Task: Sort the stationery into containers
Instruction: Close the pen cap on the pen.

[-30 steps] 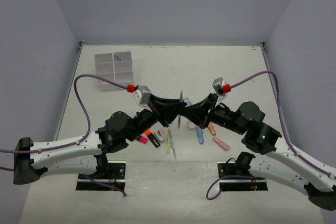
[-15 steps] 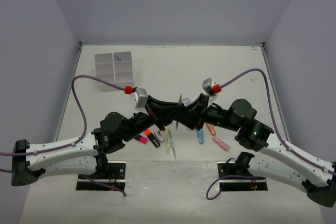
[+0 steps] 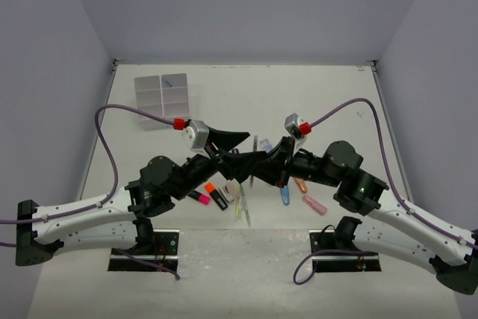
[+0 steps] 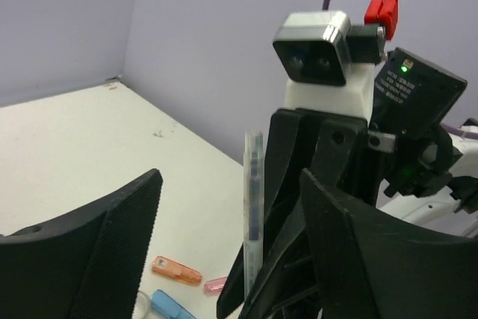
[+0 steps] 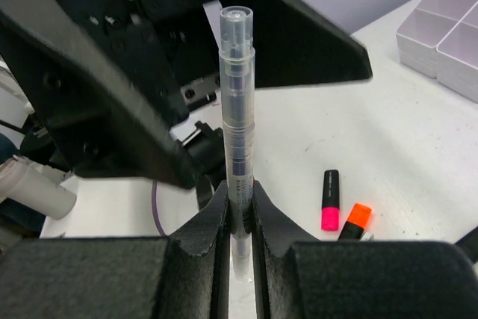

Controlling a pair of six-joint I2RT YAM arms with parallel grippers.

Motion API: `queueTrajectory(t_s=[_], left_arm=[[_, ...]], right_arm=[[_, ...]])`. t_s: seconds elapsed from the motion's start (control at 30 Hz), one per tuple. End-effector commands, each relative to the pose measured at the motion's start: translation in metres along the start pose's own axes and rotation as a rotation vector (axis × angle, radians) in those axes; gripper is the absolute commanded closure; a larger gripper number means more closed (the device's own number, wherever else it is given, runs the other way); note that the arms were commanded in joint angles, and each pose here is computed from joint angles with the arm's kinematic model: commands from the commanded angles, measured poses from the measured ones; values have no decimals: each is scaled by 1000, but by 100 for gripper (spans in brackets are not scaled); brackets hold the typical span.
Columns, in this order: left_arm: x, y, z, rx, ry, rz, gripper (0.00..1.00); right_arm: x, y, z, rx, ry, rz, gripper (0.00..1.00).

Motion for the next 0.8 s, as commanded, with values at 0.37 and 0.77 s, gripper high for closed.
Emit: queueTrajectory(t_s=[0.37, 0.77], left_arm=[[-4, -21, 27, 31, -58, 88, 57], [-8, -16, 9, 90, -17, 37, 100]], right_arm=[[6, -1, 4, 60, 41, 16, 100], [6, 4, 23, -7, 63, -51, 100]])
Point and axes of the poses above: each gripper's point midway between its finger pads, its own y axis back along the fingers, its own x axis along the line the jaws close on, z = x × y, the point moved 6 cm from there along y, back along the fingers, and after that the axes turned 1 degree about y, right-handed, at the moved point
